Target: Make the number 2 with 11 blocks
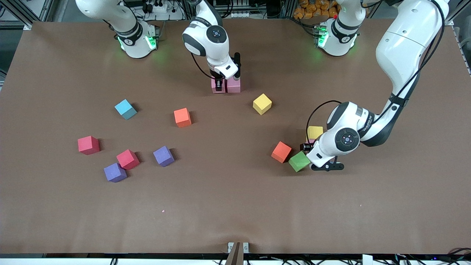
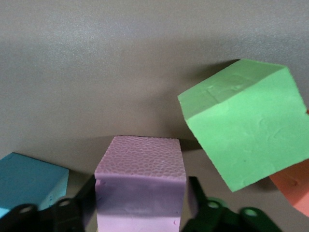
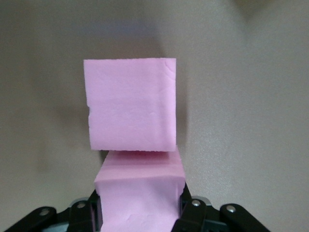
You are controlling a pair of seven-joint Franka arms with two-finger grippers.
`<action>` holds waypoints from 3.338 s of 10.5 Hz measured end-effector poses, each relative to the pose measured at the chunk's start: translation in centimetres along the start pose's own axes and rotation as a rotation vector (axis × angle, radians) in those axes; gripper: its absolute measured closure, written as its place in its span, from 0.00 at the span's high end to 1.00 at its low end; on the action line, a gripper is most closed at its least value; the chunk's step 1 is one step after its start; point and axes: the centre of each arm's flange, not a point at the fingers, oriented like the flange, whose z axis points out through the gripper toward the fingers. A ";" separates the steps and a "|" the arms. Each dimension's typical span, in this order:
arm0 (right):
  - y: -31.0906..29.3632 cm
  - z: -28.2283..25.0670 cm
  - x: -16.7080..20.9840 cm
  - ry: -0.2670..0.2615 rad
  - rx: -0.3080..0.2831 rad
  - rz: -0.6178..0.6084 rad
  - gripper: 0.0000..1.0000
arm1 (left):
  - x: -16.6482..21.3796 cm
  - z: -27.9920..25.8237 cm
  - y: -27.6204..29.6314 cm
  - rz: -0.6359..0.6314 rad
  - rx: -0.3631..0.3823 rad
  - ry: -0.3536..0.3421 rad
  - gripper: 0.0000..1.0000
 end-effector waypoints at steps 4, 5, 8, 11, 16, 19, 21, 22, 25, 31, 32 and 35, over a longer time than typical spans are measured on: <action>0.1 0.7 0.5 0.007 -0.003 -0.003 0.59 | 0.3 -2.3 -0.1 -0.050 -0.001 0.030 0.55; 0.1 0.7 0.6 0.007 -0.003 -0.004 0.59 | -0.1 -4.7 0.4 -0.071 0.004 0.044 0.55; 0.1 0.7 0.6 0.007 -0.003 0.013 0.59 | -4.2 -12.8 4.7 -0.188 -0.015 0.058 0.55; 0.1 0.7 0.7 0.008 0.000 0.022 0.59 | -9.7 -14.5 10.2 -0.369 -0.015 0.018 0.55; -0.2 0.8 0.7 -0.001 0.009 0.025 0.70 | -18.8 -11.6 14.9 -0.700 0.052 -0.062 0.55; -0.3 0.4 0.8 -0.040 0.033 0.025 1.00 | -23.8 -10.8 16.1 -0.890 0.050 -0.091 0.55; 0.2 -2.4 1.2 -0.040 0.032 0.029 1.00 | -26.6 -8.9 17.1 -1.034 0.013 -0.061 0.55; 0.7 -4.4 0.9 -0.035 0.027 0.040 1.00 | -28.1 -7.7 17.9 -1.125 -0.012 -0.048 0.55; 5.5 -8.8 -4.0 -0.054 0.051 0.167 1.00 | -30.7 -5.5 19.2 -1.296 -0.026 -0.042 0.55; 14.7 -5.3 -13.8 -0.065 0.086 0.666 1.00 | -34.3 -2.6 21.7 -1.428 -0.141 -0.064 0.55; 14.7 -3.7 -13.4 -0.065 0.081 0.764 1.00 | -34.2 -2.1 21.6 -1.437 -0.146 -0.080 0.55; 15.4 0.5 -13.6 -0.061 0.071 0.933 1.00 | -34.0 -0.6 21.8 -1.464 -0.144 -0.137 0.55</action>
